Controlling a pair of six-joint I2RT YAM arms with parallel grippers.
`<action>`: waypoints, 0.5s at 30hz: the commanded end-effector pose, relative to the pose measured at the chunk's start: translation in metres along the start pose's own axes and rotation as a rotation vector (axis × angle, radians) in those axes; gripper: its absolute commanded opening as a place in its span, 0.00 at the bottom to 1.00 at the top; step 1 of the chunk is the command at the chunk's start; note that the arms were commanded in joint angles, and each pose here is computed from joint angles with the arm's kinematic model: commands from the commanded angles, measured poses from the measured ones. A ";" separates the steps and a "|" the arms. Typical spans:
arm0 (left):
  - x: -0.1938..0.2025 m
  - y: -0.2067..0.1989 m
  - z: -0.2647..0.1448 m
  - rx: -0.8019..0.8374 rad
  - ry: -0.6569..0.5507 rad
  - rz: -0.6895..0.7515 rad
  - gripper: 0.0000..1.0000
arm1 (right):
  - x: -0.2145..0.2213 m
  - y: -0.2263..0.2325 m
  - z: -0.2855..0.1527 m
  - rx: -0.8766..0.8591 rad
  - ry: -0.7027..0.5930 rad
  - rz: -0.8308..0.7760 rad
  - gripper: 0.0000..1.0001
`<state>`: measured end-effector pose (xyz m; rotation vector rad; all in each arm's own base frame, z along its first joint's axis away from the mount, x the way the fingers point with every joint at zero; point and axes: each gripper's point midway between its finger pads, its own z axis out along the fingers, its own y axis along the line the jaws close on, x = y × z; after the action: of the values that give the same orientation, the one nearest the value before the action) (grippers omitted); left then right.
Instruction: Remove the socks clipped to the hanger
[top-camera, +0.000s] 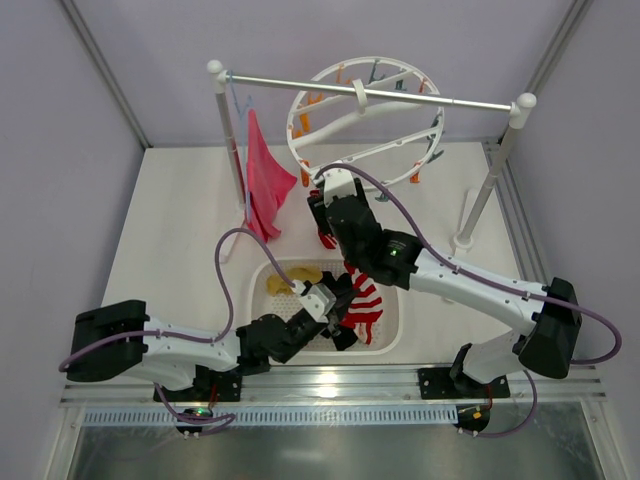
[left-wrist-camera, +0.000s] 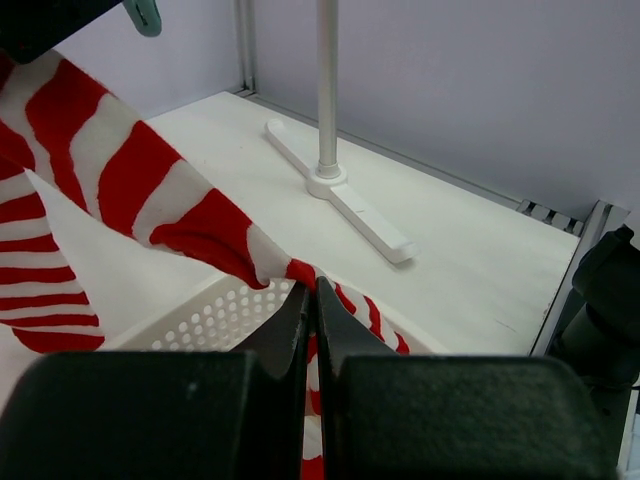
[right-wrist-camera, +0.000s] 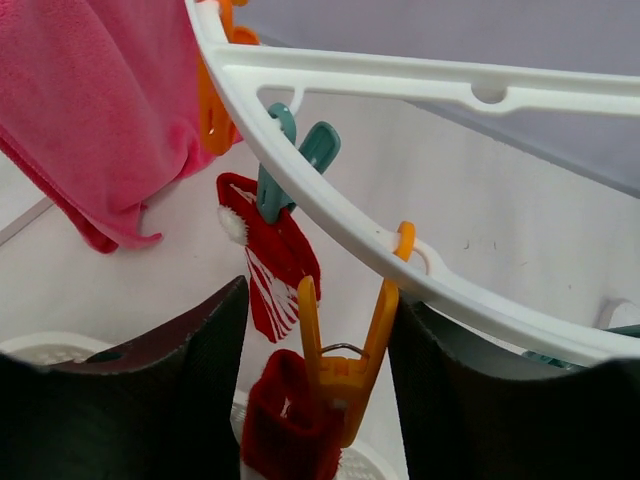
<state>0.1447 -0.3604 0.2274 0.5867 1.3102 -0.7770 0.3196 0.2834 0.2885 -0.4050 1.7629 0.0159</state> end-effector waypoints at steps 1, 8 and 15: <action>-0.017 -0.003 -0.001 0.007 -0.053 -0.018 0.00 | -0.041 -0.020 -0.003 0.095 -0.101 0.077 0.56; -0.017 -0.001 -0.002 0.002 -0.054 -0.015 0.00 | -0.040 -0.026 -0.001 0.139 -0.120 0.082 0.07; -0.015 0.000 -0.002 -0.010 -0.047 -0.012 0.01 | -0.051 -0.034 -0.014 0.111 -0.204 0.139 0.04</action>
<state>0.1431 -0.3598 0.2293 0.5851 1.3061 -0.7820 0.3274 0.2722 0.3037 -0.3072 1.6845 -0.0325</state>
